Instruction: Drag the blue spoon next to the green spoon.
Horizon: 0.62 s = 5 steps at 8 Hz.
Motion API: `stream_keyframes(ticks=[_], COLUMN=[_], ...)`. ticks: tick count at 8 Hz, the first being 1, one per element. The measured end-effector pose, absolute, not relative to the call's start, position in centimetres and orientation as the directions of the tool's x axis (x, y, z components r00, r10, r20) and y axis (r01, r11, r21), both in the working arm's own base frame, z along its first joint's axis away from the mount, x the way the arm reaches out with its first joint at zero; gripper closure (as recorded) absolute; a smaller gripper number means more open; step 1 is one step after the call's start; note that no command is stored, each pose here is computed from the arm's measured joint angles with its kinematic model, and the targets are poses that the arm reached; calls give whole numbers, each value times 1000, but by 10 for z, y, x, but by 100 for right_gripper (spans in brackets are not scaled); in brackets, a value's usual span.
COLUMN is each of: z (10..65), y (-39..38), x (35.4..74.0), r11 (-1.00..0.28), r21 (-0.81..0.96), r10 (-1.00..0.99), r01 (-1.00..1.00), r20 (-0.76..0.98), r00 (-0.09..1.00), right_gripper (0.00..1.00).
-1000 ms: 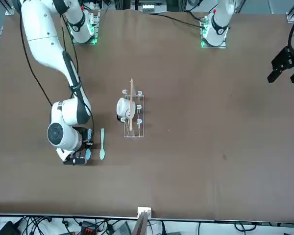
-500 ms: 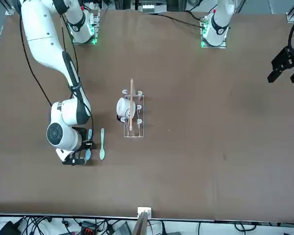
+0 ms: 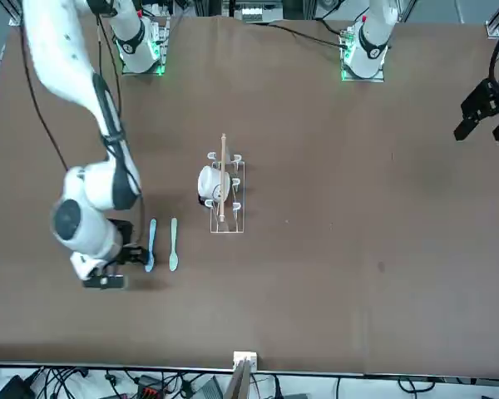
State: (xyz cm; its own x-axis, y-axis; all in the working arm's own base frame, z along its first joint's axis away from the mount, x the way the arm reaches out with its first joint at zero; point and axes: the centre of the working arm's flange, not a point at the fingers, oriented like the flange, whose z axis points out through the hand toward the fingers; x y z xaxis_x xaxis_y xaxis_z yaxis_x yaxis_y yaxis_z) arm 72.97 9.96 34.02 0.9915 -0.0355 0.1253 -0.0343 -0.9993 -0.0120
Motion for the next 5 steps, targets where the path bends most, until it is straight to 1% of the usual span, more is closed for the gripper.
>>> stream_keyframes(ticks=[1, 3, 5], z=[394, 503, 596], y=[80, 16, -49], x=[723, 692, 636], r11=[-998, -990, -978], r21=[-18, -27, -24], r10=[-62, -144, -207], r01=[-60, -141, -205], r20=[134, 139, 117], r00=[989, 980, 971], right_gripper=[0, 0, 0])
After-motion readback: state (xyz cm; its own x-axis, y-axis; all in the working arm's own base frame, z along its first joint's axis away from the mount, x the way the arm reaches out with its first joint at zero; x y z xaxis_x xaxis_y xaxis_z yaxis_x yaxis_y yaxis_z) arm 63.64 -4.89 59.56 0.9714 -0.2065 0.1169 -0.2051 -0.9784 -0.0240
